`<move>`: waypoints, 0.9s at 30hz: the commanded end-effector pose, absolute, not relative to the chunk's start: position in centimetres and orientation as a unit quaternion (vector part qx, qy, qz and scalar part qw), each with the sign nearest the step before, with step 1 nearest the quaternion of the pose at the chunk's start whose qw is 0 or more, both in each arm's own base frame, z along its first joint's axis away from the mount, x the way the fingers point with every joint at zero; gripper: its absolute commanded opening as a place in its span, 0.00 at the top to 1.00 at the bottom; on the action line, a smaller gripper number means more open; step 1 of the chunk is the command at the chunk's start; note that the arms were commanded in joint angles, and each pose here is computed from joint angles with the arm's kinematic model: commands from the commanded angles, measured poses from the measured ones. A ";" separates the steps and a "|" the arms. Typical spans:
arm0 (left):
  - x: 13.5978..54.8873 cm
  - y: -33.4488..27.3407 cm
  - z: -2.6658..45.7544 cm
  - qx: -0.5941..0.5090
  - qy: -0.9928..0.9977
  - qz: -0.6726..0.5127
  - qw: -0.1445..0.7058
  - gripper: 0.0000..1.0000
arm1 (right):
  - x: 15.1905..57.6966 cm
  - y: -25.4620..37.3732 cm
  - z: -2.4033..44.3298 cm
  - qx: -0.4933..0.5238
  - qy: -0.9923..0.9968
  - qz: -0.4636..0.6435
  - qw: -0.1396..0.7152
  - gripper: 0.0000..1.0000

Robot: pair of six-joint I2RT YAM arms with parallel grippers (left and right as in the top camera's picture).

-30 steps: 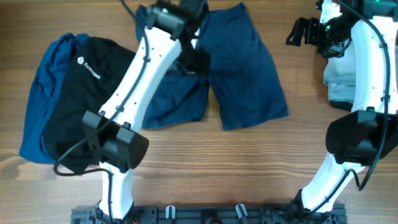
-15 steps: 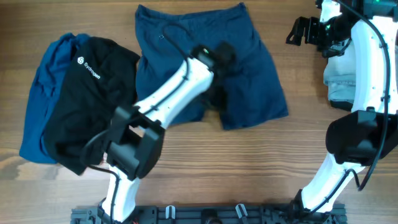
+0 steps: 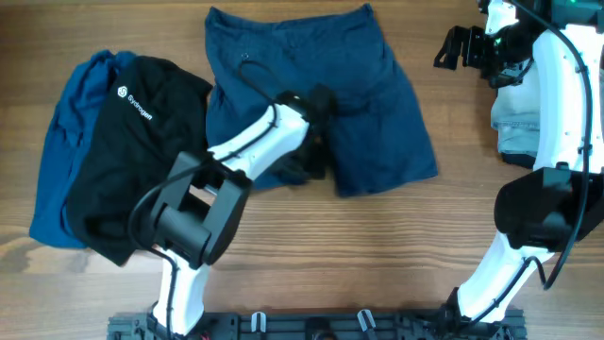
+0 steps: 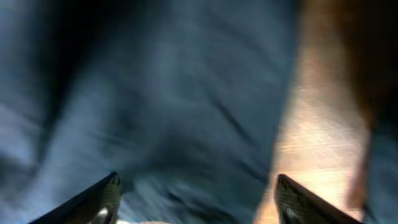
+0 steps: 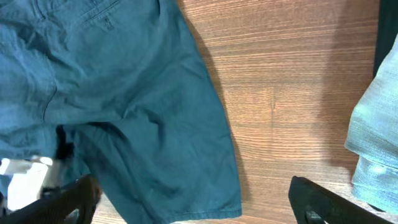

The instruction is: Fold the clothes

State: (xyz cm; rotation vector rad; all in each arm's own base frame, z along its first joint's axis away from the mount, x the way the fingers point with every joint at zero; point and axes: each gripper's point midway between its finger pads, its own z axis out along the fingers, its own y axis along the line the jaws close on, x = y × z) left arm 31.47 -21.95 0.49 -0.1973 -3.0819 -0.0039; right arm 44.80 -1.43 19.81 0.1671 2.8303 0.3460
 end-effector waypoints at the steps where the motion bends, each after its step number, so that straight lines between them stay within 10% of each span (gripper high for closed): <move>1: 31.2 -21.9 0.2 -0.064 -0.998 0.007 0.029 0.35 | 45.0 -1.4 20.0 0.050 0.980 0.122 0.147 0.01; 7: 30.0 -23.4 0.2 -0.079 -0.996 0.022 0.042 0.94 | 45.2 -1.4 20.0 0.050 0.980 0.122 0.151 0.01; 20: 23.0 -22.9 2.9 -0.084 -0.982 0.021 0.170 0.96 | 45.4 -1.4 20.1 0.049 0.979 0.122 0.156 0.01; 27: 25.0 -24.4 5.8 -0.094 -0.988 0.068 0.097 0.96 | 47.0 1.3 19.4 0.017 0.975 0.148 0.167 0.03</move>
